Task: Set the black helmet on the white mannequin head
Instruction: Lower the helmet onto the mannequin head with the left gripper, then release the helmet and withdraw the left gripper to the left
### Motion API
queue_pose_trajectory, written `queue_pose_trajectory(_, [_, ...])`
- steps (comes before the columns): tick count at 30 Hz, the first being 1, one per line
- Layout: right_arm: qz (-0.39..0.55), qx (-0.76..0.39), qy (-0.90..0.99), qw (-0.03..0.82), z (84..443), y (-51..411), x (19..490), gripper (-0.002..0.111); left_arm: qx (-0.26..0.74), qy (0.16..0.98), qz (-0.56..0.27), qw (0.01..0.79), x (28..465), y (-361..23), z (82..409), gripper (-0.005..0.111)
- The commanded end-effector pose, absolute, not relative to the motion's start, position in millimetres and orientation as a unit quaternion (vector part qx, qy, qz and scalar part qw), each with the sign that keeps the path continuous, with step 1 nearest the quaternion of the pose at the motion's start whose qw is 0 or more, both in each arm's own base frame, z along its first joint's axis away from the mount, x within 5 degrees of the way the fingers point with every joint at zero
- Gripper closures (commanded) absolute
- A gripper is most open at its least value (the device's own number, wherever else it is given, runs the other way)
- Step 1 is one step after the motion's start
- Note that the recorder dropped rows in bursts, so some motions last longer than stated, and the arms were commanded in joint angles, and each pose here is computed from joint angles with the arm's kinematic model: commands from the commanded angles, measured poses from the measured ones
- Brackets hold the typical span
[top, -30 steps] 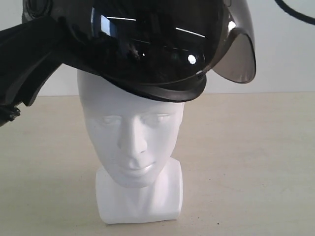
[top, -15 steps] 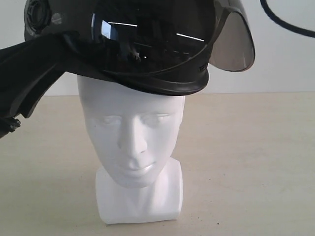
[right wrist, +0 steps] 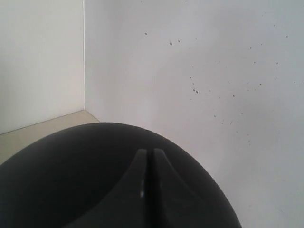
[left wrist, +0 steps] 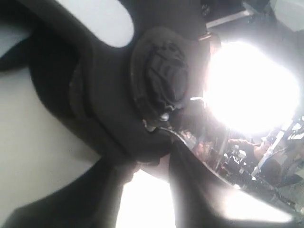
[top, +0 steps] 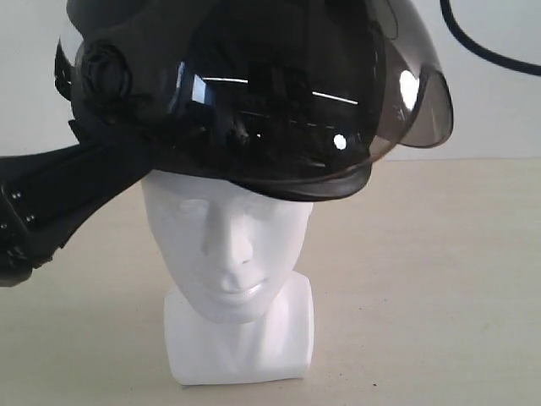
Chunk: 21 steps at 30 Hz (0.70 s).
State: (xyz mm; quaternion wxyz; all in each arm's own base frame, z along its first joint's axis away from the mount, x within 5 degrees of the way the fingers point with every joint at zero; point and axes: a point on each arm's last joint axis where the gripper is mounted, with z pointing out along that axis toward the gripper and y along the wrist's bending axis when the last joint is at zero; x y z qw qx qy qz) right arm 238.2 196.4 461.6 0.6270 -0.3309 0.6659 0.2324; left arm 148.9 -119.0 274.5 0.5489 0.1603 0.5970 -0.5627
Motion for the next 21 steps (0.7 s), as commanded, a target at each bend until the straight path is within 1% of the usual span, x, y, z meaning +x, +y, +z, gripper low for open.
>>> queue_pose_trajectory(1, [0.235, -0.368, 0.686, 0.582, 447.9, 201.7, 236.2, 0.108, 0.229, 0.559, -0.581, 0.546, 135.2, -123.2, 280.9, 0.098])
queue_pose_trajectory(4, [0.235, -0.373, 0.691, 0.573, 444.1, 203.6, 237.6, 0.108, 0.217, 0.584, -0.555, 0.552, 139.0, -121.2, 278.1, 0.087])
queue_pose_trajectory(7, [0.236, -0.378, 0.699, 0.559, 437.3, 207.3, 241.3, 0.108, 0.208, 0.584, -0.541, 0.568, 140.3, -115.4, 281.3, 0.073])
queue_pose_trajectory(9, [0.236, -0.382, 0.706, 0.547, 430.0, 211.3, 245.9, 0.108, 0.198, 0.589, -0.537, 0.571, 141.1, -111.7, 282.6, 0.066])
queue_pose_trajectory(12, [0.236, -0.383, 0.711, 0.541, 425.3, 214.0, 249.5, 0.108, 0.196, 0.615, -0.508, 0.571, 141.3, -108.7, 279.6, 0.062])
queue_pose_trajectory(16, [0.235, -0.385, 0.711, 0.539, 423.8, 214.8, 250.4, 0.108, 0.193, 0.658, -0.456, 0.568, 140.8, -103.8, 274.5, 0.062])
queue_pose_trajectory(21, [0.236, -0.39, 0.718, 0.526, 417.4, 217.8, 253.1, 0.108, 0.181, 0.675, -0.405, 0.589, 135.6, -94.5, 278.7, 0.062])
